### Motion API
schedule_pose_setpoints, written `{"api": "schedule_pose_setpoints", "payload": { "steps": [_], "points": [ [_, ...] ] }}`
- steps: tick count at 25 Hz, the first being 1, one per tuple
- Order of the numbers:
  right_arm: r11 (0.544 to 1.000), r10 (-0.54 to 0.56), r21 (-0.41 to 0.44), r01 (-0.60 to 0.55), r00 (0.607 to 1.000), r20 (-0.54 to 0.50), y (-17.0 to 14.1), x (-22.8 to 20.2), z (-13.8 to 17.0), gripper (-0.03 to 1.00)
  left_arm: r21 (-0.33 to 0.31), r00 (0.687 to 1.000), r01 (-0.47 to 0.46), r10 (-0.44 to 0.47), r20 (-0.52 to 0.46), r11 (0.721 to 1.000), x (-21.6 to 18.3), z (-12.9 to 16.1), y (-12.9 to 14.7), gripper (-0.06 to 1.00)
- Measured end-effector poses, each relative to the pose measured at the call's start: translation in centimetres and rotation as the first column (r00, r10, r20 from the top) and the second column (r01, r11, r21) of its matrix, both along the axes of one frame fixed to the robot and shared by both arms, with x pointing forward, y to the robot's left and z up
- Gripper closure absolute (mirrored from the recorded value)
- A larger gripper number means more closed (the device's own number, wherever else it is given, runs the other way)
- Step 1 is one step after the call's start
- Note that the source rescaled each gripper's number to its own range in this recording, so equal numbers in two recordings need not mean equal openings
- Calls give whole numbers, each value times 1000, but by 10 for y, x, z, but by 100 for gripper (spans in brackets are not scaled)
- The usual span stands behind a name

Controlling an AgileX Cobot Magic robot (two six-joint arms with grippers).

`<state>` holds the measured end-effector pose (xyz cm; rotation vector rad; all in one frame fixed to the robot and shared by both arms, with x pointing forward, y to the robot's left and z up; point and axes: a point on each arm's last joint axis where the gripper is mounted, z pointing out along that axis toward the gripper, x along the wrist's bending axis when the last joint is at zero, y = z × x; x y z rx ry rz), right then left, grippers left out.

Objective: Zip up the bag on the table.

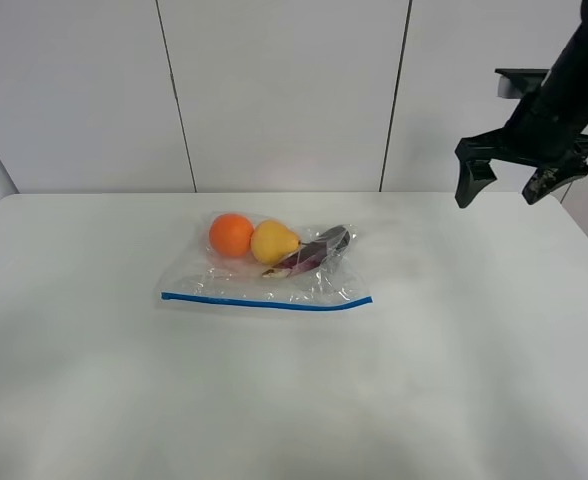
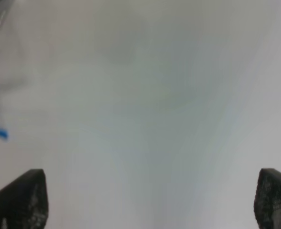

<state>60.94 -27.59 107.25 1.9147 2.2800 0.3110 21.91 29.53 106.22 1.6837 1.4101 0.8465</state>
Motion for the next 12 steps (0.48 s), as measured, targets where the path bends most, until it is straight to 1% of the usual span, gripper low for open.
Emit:
{"api": "schedule_pose_setpoints", "payload": {
  "steps": [2,5,9,12],
  "points": [
    [1000,-3,12,3,1000,7,0,-24,10,4,0,1000,0,0,0,1000,0,0,0,-6],
    [1000,-9,21,9,1000,-1,-1,-60,15,4,0,1000,0,0,0,1000,0,0,0,-6],
    [999,-26,26,26,1000,-17,-3,-110,13,4,0,1000,0,0,0,1000,0,0,0,-6],
    [999,-26,27,27,999,-33,-5,-148,5,4,0,1000,0,0,0,1000,0,0,0,-6]
  ]
}}
